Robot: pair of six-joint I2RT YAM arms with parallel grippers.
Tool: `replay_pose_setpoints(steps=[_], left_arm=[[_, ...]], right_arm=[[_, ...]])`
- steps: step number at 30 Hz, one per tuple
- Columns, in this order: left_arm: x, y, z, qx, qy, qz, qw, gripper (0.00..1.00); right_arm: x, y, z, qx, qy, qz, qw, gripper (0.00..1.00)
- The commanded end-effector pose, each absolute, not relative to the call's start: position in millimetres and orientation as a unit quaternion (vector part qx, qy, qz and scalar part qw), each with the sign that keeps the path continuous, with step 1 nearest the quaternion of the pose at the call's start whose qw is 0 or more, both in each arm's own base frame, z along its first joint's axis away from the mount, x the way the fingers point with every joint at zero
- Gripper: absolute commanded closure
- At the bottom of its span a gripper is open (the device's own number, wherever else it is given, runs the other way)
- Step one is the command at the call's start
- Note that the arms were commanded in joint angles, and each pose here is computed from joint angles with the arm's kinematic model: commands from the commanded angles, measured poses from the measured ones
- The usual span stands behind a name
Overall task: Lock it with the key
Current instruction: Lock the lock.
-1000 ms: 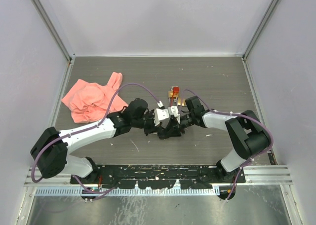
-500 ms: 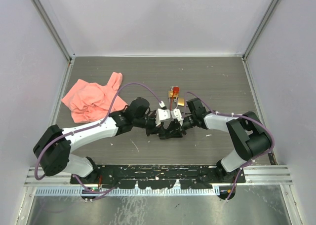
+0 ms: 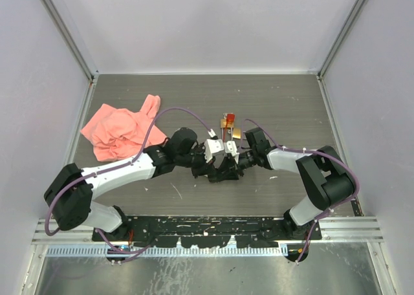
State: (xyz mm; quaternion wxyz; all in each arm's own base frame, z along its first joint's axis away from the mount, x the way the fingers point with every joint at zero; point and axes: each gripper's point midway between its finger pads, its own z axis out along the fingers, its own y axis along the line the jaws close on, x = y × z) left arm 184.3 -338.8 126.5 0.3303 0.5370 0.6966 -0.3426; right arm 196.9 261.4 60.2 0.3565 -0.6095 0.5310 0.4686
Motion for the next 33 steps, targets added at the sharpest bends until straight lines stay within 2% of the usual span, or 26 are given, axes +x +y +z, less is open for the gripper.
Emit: replay_pose_setpoints(steps=[1, 14, 33], left_arm=[[139.9, -338.3, 99.1, 0.538, 0.724, -0.355, 0.246, 1.0], [139.5, -334.9, 77.1, 0.557, 0.71, -0.349, 0.251, 1.0], [130.6, -320.2, 54.8, 0.559, 0.724, -0.348, 0.206, 1.0]], right_arm=[[216.0, 260.2, 44.5, -0.611, 0.562, 0.423, 0.364, 0.99], [201.3, 255.7, 39.2, -0.632, 0.537, 0.431, 0.355, 0.99], [204.0, 257.2, 47.0, -0.629, 0.536, 0.427, 0.369, 0.99]])
